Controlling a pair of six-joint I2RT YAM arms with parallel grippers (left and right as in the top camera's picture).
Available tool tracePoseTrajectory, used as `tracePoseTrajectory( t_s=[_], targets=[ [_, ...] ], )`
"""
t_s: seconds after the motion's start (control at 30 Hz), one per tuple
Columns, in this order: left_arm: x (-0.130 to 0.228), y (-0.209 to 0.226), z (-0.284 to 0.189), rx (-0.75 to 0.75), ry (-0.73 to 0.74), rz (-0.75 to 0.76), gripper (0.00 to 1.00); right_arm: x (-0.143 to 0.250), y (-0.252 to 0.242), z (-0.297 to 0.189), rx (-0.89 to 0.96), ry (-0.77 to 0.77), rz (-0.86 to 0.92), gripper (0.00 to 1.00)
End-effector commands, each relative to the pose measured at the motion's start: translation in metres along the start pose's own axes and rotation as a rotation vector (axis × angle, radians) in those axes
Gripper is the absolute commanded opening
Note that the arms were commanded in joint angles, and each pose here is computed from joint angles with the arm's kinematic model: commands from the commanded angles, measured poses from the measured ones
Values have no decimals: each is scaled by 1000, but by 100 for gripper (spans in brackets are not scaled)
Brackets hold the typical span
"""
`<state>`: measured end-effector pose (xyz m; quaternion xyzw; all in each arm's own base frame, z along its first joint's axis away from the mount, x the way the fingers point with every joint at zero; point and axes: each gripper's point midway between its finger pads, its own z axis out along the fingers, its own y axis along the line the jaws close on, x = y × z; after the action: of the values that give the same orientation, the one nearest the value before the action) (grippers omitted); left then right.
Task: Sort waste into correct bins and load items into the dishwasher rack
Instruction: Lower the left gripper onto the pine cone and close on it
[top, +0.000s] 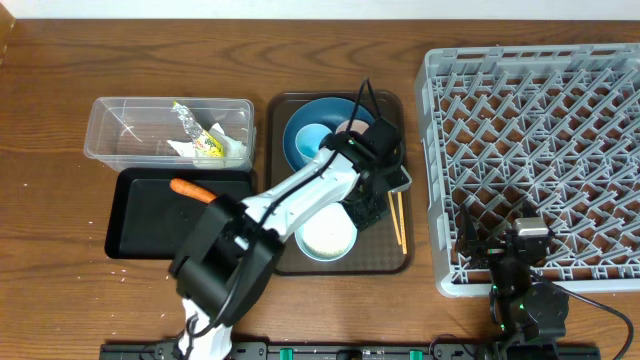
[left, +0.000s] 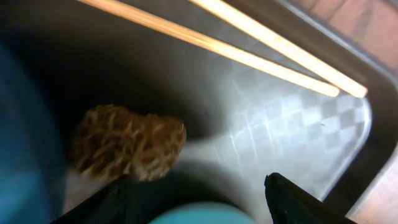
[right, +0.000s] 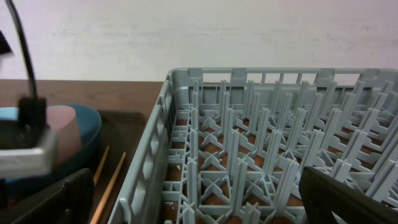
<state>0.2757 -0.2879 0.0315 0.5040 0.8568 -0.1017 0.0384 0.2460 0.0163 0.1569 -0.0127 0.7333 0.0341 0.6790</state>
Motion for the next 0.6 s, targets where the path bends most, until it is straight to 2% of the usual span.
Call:
tracePoseTrajectory(
  t_s=[0.0,0.2,0.57],
  targets=[
    [0,6,10,-12,20,21,68,1,-7,0,27,0,-10,99],
    [-1,21,10,-93,27,36,68,0,-7,0,27,0,-10,99],
    [-3,26,0,-128,25,64,68,1,-7,0,27,0,-10,99]
  ],
)
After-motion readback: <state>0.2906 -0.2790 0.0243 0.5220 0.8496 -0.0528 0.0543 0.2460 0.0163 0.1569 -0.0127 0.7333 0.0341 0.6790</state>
